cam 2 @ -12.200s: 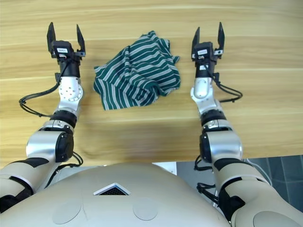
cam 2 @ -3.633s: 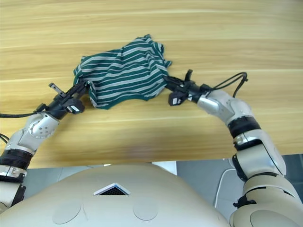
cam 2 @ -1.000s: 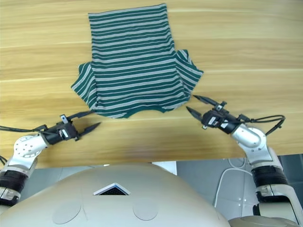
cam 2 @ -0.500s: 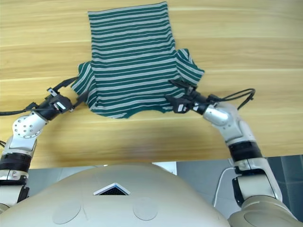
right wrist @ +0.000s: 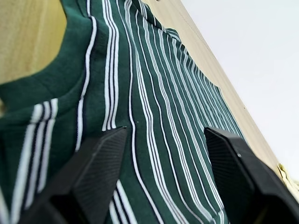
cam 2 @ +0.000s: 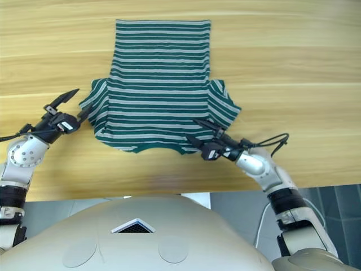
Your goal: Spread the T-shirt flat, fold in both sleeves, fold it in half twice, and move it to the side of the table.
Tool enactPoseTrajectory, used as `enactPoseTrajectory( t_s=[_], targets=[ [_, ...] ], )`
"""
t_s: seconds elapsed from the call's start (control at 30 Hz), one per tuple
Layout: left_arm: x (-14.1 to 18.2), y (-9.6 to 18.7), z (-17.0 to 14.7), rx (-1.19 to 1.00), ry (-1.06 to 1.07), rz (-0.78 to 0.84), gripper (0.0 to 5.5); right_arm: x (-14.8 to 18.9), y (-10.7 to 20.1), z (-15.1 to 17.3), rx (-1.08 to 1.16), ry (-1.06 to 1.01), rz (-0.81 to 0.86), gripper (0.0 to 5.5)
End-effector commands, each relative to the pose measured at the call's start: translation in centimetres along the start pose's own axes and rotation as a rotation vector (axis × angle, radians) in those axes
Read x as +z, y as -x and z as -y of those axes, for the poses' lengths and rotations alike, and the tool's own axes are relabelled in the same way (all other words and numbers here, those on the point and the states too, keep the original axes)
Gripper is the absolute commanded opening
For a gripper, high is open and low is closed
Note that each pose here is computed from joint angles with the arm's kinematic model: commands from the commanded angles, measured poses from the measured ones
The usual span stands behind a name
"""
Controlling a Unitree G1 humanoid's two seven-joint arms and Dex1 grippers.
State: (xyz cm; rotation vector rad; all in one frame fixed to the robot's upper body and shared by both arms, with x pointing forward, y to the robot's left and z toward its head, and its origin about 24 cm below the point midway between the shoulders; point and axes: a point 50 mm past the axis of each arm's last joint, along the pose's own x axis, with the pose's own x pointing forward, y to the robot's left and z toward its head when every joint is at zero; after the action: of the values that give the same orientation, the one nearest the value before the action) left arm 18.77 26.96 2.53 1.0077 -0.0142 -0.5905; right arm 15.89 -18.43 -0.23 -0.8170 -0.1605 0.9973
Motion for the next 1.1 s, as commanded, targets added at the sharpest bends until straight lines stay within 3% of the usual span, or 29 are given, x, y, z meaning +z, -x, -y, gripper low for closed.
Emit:
enactPoseTrajectory(
  t_s=[0.03, 0.17, 0.33, 0.57, 1.1],
  targets=[
    [-0.1, 0.5, -1.3, 0.021, -0.059, -0.028, 2.56, -1.1, 1.1, 1.4, -0.084, 0.013, -0.094, 3.07],
    [-0.4, 2.5, -2.6, -0.095, -0.296, -0.114, 2.56, 1.4, 1.1, 5.7, -0.354, -0.031, 0.078, 3.07],
    [0.3, 3.8, -1.3, -0.357, -0.48, -0.181, 2.56, 2.6, 1.5, 7.8, -0.398, -0.064, 0.161, 3.07],
    [1.6, 2.9, 2.1, -0.487, -0.417, -0.11, 2.56, 3.2, 1.9, 8.4, -0.401, -0.04, 0.164, 3.07],
    [-0.8, 0.0, 1.3, -0.446, -0.494, -0.182, 2.56, 2.7, 2.2, 8.1, -0.447, -0.046, 0.124, 3.07]
  ],
)
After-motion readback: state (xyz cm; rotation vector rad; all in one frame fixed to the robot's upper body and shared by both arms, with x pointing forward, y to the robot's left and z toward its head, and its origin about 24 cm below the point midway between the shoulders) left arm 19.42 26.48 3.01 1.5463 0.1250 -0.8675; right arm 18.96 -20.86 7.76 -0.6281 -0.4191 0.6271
